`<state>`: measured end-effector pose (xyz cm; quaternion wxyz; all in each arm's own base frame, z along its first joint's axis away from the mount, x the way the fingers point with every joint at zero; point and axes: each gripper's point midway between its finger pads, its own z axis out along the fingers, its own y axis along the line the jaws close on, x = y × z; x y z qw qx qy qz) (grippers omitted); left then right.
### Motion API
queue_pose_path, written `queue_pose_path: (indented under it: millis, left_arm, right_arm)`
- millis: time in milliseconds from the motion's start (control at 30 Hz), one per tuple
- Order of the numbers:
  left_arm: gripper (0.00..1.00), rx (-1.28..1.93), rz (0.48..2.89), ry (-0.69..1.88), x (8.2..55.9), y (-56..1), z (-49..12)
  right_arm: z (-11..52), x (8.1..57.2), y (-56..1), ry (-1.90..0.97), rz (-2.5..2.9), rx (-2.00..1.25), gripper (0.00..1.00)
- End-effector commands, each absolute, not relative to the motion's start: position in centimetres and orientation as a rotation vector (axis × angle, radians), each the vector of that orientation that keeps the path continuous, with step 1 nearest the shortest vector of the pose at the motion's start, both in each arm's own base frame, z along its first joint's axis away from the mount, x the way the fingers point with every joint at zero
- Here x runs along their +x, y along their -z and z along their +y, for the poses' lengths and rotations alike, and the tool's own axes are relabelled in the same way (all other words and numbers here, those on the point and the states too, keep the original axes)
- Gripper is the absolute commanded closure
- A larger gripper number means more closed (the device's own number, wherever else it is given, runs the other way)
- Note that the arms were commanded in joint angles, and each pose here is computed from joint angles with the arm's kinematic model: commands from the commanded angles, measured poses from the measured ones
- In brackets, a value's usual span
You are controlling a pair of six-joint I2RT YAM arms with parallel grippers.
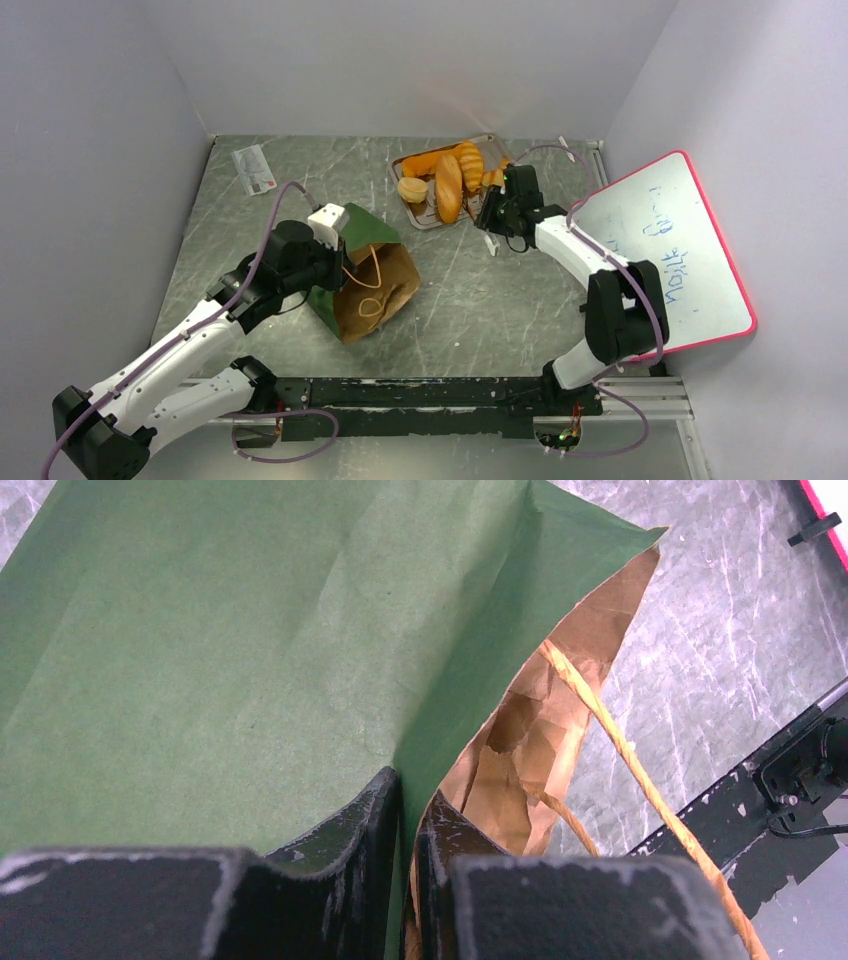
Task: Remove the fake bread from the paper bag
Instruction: Place the fake bread in the container.
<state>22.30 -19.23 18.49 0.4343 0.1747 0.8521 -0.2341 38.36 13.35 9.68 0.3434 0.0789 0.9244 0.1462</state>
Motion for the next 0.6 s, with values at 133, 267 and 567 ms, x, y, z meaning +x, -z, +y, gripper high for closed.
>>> queue_pose_path:
  millis: [133,267,567]
  left_arm:
    - [0.93,0.408,2.084,0.628,22.4,-19.2,-19.5]
    - [0.93,0.398,2.081,0.635,22.4,-19.1,-19.6]
    - [0.93,0.375,2.083,0.622,22.6,-18.7,-19.3]
  right_arm:
    - [12.8,36.3,-11.5,-0.41,2.366,0.233,0.61]
    - [12.4,35.4,-12.1,-0.401,2.362,0.243,0.61]
    - [12.3,33.8,-20.2,-0.456,2.221,0.22,0.62]
